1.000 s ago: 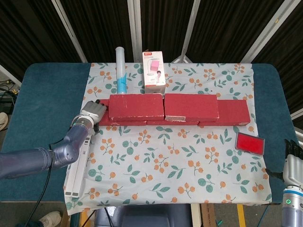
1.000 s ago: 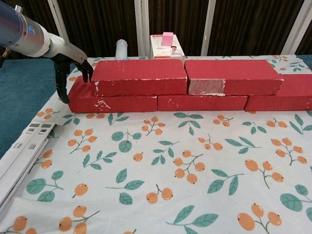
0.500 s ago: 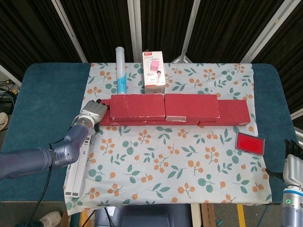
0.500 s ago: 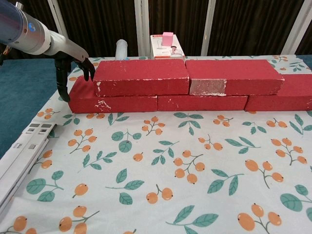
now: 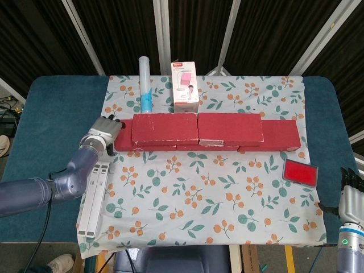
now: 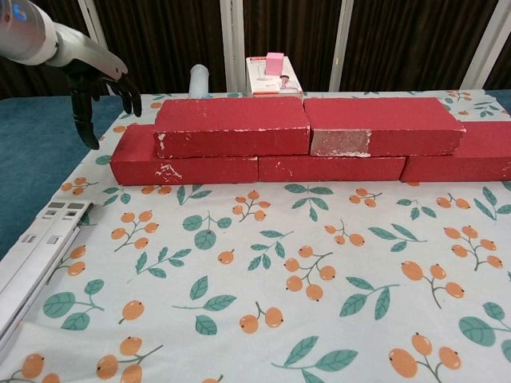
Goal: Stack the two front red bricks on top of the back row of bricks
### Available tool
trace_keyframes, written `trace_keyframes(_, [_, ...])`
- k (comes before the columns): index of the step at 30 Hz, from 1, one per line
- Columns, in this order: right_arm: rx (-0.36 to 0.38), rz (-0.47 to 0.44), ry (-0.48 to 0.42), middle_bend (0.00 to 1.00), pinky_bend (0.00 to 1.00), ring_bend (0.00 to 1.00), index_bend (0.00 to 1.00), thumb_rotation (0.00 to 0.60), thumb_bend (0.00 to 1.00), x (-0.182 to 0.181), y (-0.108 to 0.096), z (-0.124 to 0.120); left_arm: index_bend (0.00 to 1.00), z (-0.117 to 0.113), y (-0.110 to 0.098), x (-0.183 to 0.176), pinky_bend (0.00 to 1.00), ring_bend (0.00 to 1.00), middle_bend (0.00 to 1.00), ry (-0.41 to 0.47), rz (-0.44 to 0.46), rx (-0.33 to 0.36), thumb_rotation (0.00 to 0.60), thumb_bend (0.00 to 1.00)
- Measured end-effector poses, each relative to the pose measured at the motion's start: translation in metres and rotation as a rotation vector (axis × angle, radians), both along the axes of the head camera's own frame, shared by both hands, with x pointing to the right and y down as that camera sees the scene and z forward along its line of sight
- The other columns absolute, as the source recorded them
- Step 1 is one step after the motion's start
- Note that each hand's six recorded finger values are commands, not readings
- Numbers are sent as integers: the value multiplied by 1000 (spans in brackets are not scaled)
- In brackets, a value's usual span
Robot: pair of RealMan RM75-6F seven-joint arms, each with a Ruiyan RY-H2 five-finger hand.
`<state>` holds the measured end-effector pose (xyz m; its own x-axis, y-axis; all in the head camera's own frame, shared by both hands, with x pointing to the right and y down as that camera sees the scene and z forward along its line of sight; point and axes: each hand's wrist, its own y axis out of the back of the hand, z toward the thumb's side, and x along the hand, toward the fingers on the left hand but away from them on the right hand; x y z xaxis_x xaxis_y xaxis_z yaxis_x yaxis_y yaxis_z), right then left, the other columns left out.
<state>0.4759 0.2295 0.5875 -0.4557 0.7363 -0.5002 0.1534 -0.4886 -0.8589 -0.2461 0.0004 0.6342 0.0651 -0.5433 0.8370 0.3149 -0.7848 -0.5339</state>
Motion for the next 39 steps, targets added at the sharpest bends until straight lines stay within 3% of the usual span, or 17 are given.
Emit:
trace_keyframes(5, [-1,-13,-7,36,0,0,0,600,68,-3,0,0,104,-26,12,-21,146,0,37,65,-52,53,600,0])
trace_keyframes(11, [-23,-59,-24,35,0,0,0,600,68,-10,1,1,86,-53,39,-82,145,0,9,69,-96,250,600,0])
trace_keyframes(15, [-10,-96,-44,35,0,0,0,600,68,-18,-1,0,86,-74,70,-129,144,0,7,93,-153,426,600,0])
trace_keyframes(19, [26,-132,-74,34,0,0,0,600,68,-25,-4,-4,86,-85,118,-170,143,0,24,145,-212,523,600,0])
trace_keyframes(24, [71,-209,-136,34,0,0,0,600,68,-35,-9,-8,92,-82,181,-204,143,0,38,181,-285,506,600,0])
trace_keyframes(27, [92,-269,-167,34,0,0,0,600,68,-42,-9,-12,95,-76,204,-214,142,0,38,196,-332,476,600,0])
trace_keyframes(39, [183,-413,-206,34,0,0,0,600,68,-64,-4,-31,97,-73,223,-215,143,0,41,280,-345,451,600,0])
